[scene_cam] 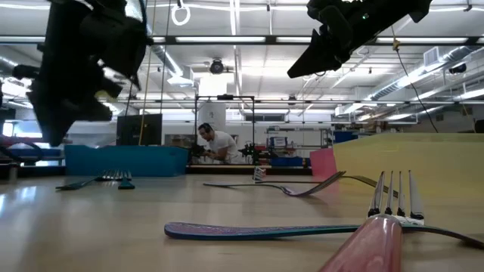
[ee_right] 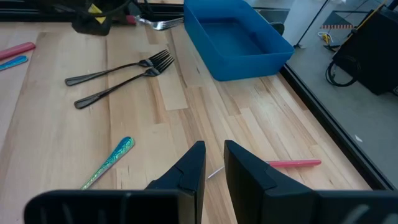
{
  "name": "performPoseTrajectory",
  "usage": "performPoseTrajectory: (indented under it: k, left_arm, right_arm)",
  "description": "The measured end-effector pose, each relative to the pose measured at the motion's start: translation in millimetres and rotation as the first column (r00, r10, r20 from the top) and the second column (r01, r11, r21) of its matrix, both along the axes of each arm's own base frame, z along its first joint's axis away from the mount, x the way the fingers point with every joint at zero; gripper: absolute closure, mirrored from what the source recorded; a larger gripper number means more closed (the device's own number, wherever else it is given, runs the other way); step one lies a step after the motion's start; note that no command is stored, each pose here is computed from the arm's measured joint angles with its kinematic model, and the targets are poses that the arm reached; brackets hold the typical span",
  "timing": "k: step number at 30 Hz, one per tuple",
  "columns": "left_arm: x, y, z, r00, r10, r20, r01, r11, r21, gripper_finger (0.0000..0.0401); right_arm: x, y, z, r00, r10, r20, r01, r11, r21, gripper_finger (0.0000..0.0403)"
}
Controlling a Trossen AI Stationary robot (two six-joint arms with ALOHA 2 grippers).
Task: Sort silverware by color (type)
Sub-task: Put the middle left pink fork into the blue bin
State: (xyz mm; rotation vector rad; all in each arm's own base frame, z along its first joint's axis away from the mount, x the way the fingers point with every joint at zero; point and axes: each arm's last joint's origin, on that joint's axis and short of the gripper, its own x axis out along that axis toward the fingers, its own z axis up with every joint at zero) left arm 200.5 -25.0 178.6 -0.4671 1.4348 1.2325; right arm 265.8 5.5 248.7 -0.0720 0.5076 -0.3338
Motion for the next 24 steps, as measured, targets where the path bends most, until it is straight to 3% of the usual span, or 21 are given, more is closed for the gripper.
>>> performPoseTrajectory:
  k: [7, 15, 20, 24]
  left_arm:
    - [19, 13, 43, 0.992, -0.126, -0.015, 0.126, 0.988, 0.088, 0.0352]
    - [37, 60, 86, 0.959, -0.277, -0.065, 0.284, 0.943, 0.173, 0.0351]
    - [32, 104, 86, 0.956, -0.265, -0.126, 0.283, 0.945, 0.163, 0.0351]
    - [24, 135, 67, 0.967, -0.222, -0.123, 0.239, 0.959, 0.152, 0.0351]
  right_arm:
    - [0, 0, 0, 1.000, 0.000, 0.000, 0.000, 1.000, 0.000, 0.0336]
    - [0, 0, 0, 1.000, 0.000, 0.000, 0.000, 1.000, 0.000, 0.0336]
    - [0, 0, 0, 1.000, 0.011, -0.008, -0.011, 1.000, -0.019, 0.0336]
    - [0, 0, 0, 1.000, 0.012, -0.010, -0.012, 1.000, -0.021, 0.0336]
